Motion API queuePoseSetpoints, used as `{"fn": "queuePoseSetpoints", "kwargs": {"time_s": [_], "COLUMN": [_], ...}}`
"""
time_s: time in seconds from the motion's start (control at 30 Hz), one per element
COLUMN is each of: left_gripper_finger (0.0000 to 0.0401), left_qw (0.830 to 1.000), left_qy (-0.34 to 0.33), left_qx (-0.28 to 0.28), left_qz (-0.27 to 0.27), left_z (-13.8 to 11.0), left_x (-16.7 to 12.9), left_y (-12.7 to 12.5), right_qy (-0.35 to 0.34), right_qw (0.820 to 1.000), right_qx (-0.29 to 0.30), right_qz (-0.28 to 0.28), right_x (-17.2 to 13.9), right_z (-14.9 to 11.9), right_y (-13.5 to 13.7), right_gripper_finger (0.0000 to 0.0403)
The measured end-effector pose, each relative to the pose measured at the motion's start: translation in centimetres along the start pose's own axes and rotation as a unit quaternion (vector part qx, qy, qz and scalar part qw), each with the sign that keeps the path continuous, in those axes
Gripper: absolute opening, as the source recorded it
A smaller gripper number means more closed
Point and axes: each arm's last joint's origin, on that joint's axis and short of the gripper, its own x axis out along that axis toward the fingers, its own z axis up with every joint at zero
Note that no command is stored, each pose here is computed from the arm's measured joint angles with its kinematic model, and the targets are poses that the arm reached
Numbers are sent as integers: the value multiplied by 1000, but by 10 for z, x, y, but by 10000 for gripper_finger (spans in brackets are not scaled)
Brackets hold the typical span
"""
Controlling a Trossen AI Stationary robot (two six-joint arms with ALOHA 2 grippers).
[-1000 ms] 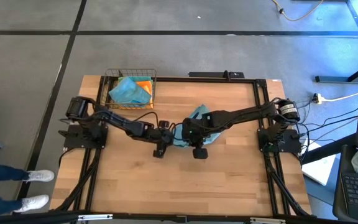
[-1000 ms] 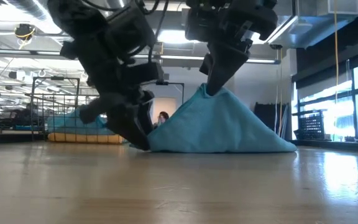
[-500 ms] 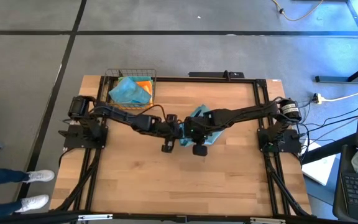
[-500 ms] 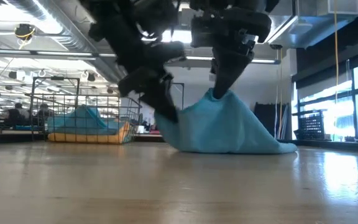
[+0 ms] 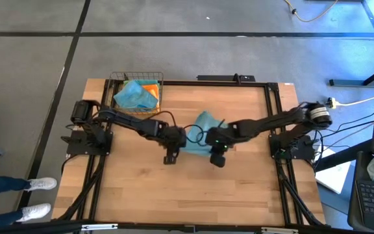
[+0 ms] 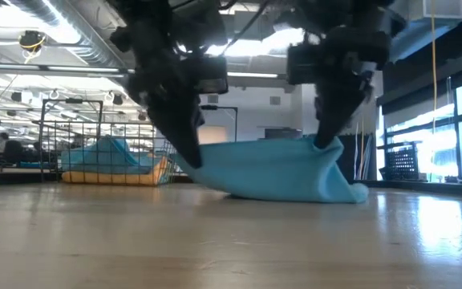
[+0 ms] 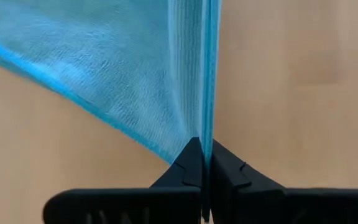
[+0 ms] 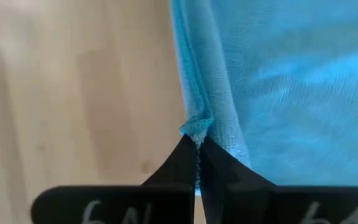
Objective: Fold microfiber towels
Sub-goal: Fold the light blue microfiber cloth
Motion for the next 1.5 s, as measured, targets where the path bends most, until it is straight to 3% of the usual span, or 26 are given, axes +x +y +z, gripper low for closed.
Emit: {"fn": "queuePoseSetpoints", "kwargs": {"time_s": [0.27, 0.47, 0.57, 0.77, 1.0, 1.27, 1.5], "left_gripper_finger": [0, 0, 0, 0, 0, 0, 0], "left_qw": [992, 986, 984, 984, 988, 991, 992], "left_qy": [-50, -67, -86, -118, -111, -63, -48], "left_qx": [-96, -124, -121, -121, -106, -120, -115], "left_qz": [-63, -93, -99, -55, -15, 1, 8], "left_z": [11, 22, 32, 53, 60, 46, 33], "left_x": [-4, -15, -23, -35, -40, -34, -25], "left_y": [-57, -84, -88, -59, -10, 25, 33], "right_qy": [-39, -22, -13, -11, -59, -93, -110], "right_qw": [998, 995, 996, 998, 982, 974, 976], "right_qx": [0, -54, -63, -62, -99, -106, -74], "right_qz": [53, 86, 65, -31, -148, -175, -172], "right_x": [-14, -17, -17, -27, -49, -45, -30], "right_z": [-27, -42, -49, -56, -48, -20, -1], "right_y": [13, 38, 43, 30, 2, -32, -58], "right_gripper_finger": [6, 6, 6, 6, 6, 10, 19]}}
